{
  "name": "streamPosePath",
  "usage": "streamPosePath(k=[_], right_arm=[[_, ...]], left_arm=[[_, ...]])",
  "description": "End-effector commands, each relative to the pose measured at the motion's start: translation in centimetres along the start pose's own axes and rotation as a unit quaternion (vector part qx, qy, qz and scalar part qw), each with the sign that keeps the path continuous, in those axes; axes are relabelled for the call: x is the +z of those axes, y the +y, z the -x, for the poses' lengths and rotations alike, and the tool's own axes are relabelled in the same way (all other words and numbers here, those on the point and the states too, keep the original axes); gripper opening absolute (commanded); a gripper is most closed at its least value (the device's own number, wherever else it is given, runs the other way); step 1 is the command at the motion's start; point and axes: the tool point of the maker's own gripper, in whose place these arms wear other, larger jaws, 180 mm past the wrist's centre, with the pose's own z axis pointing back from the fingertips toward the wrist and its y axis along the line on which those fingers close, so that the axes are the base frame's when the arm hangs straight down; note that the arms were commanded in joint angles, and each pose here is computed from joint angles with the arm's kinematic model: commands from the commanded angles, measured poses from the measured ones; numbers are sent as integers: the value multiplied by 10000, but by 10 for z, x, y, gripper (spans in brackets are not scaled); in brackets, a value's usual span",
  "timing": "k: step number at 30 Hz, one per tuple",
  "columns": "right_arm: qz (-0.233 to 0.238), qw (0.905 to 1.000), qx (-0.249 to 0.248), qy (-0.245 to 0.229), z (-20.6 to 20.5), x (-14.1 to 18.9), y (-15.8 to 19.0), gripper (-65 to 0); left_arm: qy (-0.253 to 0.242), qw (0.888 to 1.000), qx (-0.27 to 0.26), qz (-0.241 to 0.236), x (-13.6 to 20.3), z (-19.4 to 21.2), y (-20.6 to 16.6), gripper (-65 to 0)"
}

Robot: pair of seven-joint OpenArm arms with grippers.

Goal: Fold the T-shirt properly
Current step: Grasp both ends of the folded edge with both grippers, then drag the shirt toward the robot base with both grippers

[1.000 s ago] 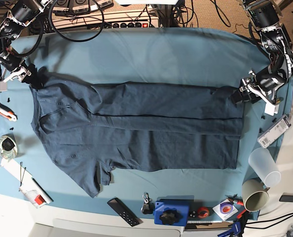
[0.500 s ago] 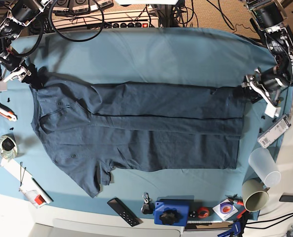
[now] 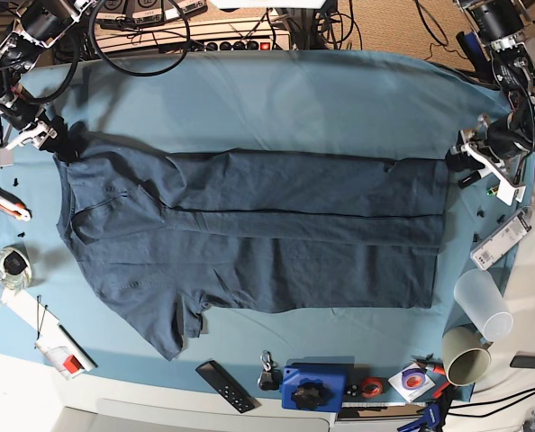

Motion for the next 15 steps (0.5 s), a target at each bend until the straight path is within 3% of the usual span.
streamPosePath(k=[1,9,15], right_arm=[[344,9985,52,422,11,6,-14,-320],[345,9985,53,431,11,6,-14,-320],[341,9986,54,410,11,6,-13,-320]], left_arm=[[-152,9998,-76,92,3,-9,-2,-379],[-40,9984,261,510,-19,10,-20,-379],[-225,9965,284,753,-20,0,-31,-380]])
